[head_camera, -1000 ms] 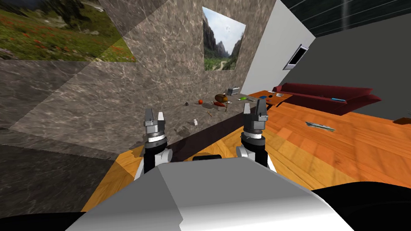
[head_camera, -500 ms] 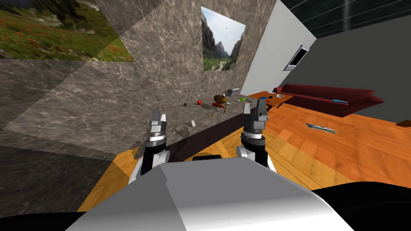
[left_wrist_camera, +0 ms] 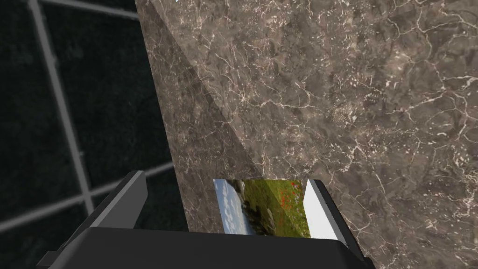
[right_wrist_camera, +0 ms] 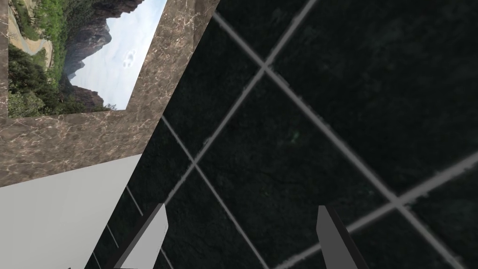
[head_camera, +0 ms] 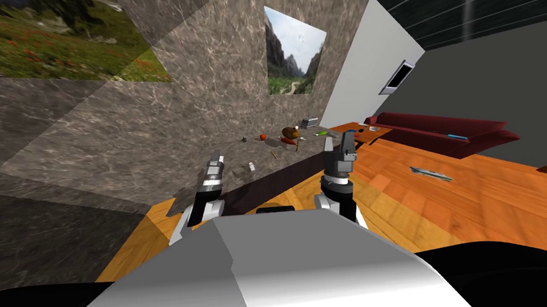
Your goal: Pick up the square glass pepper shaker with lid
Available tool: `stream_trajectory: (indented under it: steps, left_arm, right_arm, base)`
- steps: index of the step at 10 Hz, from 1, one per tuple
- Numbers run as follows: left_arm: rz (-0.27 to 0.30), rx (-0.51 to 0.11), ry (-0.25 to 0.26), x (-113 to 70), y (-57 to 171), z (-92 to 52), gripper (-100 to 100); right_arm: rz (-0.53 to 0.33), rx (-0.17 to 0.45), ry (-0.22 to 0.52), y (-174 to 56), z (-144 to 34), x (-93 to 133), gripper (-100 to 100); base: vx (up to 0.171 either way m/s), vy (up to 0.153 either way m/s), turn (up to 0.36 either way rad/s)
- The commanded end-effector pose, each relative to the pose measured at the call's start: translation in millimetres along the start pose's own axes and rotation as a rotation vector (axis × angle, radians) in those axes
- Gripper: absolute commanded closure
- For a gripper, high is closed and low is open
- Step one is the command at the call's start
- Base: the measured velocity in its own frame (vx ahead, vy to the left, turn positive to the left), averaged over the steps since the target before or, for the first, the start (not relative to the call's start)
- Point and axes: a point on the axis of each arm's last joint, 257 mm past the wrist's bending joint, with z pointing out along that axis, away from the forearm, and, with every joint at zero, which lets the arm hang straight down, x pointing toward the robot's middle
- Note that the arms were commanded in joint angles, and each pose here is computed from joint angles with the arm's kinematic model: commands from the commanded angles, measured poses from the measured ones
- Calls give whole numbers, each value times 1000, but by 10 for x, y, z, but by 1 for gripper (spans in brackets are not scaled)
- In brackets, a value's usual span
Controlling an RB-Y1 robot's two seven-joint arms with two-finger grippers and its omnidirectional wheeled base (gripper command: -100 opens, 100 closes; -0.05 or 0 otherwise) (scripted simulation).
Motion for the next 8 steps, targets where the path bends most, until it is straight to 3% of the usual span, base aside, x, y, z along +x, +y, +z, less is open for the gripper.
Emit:
stream_trajectory:
  steps: [1, 6, 7, 8]
  left_arm:
    - [31, -65, 19, 6, 204, -40, -100]
    - [132, -270, 77, -6, 879, -190, -100]
    - [132, -273, 78, -6, 887, -192, -100]
    - [155, -317, 91, -19, 1031, -240, -100]
  right_arm:
    - [0, 0, 0, 0, 0, 0, 0]
    - [0, 0, 0, 0, 0, 0, 0]
    - [0, 0, 0, 0, 0, 0, 0]
    - [0, 0, 0, 0, 0, 0, 0]
  base:
    - [57, -141, 23]
    - [76, -130, 28]
    - [50, -101, 17]
    - [53, -101, 13]
